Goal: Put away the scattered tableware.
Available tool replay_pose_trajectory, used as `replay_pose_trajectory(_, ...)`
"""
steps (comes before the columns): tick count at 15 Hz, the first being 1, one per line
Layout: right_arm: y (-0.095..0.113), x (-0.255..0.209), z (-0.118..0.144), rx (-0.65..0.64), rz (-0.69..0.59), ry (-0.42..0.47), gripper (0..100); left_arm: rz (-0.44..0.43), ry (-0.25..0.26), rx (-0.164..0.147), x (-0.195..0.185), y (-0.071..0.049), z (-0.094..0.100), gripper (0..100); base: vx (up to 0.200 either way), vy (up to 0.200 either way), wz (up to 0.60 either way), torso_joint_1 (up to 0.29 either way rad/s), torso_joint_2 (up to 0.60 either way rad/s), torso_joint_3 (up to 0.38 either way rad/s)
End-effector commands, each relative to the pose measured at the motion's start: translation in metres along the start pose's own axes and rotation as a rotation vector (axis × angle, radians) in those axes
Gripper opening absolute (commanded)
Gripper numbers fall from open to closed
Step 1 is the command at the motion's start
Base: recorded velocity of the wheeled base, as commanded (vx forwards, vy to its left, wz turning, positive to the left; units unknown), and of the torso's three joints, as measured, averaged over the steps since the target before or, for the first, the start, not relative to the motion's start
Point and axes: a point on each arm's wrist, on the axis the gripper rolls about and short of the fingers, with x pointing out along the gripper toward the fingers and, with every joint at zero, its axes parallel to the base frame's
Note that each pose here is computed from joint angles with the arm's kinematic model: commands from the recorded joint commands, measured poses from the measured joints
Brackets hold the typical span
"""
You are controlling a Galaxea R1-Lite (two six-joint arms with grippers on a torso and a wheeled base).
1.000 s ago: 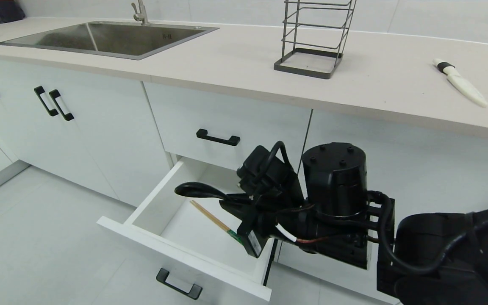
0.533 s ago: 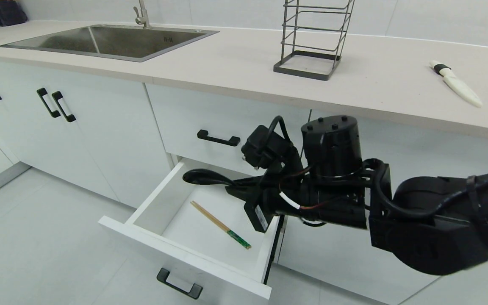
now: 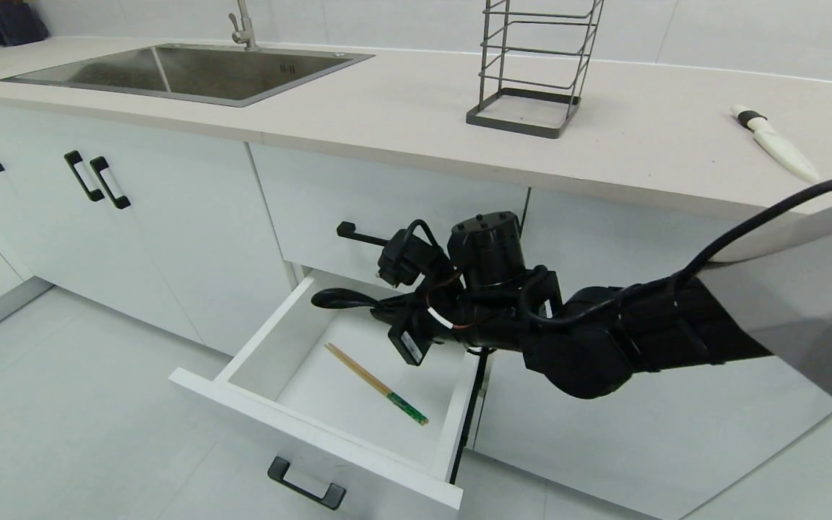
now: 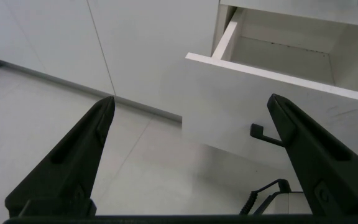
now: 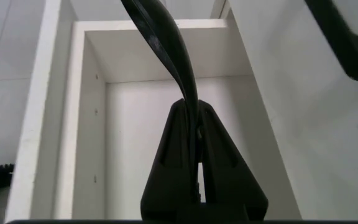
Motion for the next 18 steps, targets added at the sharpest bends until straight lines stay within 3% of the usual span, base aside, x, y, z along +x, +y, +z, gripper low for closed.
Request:
replay_pose_trajectory(1, -0.001, 0.020, -0.024, 0.015, 0.016, 0.052, 0, 0.000, 0.001, 0.000, 0.000, 0.000, 0.000, 100, 0.000, 0.000, 0.00, 0.000, 0.00, 0.000)
replay_pose_trajectory(9, -0.007, 0.052, -0.052, 0.008, 0.051, 0.084, 0, 0.000, 0.001, 0.000, 0.000, 0.000, 0.000, 100, 0.000, 0.000, 0.00, 0.000, 0.00, 0.000)
replay_pose_trajectory(18, -0.003, 0.080, -0.050, -0.014, 0.059, 0.061, 0, 0.000, 0.001, 0.000, 0.000, 0.000, 0.000, 100, 0.000, 0.000, 0.00, 0.000, 0.00, 0.000)
